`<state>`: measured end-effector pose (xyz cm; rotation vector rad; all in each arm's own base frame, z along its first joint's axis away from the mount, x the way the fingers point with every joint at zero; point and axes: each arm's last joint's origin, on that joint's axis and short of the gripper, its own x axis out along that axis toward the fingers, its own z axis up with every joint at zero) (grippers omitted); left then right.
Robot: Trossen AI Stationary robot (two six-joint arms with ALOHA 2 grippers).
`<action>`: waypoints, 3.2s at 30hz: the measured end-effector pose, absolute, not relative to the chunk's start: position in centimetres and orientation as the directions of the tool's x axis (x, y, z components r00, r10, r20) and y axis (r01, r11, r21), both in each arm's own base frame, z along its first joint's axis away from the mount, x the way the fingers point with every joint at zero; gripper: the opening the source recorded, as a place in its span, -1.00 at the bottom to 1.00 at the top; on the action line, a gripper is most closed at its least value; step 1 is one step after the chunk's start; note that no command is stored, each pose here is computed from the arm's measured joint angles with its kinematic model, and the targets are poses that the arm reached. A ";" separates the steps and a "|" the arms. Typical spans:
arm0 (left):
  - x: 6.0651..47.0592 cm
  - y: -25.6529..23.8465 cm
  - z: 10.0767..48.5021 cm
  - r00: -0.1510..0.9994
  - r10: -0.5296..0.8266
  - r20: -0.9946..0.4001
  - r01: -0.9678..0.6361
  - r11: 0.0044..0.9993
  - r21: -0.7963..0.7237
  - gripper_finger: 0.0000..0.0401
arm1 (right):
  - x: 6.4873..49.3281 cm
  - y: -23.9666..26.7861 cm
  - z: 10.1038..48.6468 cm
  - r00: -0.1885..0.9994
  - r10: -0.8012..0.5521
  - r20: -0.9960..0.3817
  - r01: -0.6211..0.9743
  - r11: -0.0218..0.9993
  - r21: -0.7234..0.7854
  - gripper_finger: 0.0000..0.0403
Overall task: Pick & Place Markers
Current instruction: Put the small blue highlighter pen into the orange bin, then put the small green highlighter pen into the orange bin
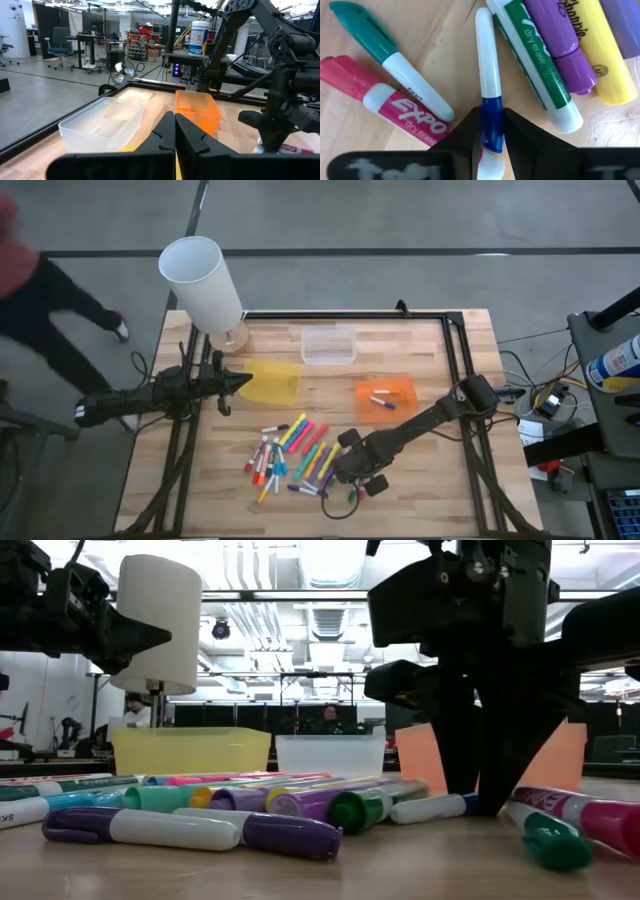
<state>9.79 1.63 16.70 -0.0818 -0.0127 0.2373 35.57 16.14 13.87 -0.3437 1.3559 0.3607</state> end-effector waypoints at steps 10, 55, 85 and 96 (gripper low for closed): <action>9.8 1.6 16.7 0.972 0.235 0.003 -0.234 0.969 -0.082 -1.00 | 35.9 15.6 16.3 0.183 0.023 -0.983 -0.388 0.920 -0.050 -0.74; 9.8 1.6 16.7 0.972 0.235 0.001 -0.234 0.969 -0.082 -1.00 | 24.4 0.0 20.1 0.108 -0.143 -0.984 0.213 0.970 -0.117 -0.73; 9.8 1.6 16.7 0.972 0.235 0.001 -0.235 0.969 -0.082 -1.00 | 24.6 -0.3 19.5 0.150 -0.163 -0.975 0.250 0.960 -0.123 -0.24; 9.8 1.6 16.7 0.972 0.235 0.001 -0.234 0.969 -0.082 -1.00 | 27.4 1.8 24.0 0.335 -0.095 -0.937 0.130 0.990 -0.054 -0.23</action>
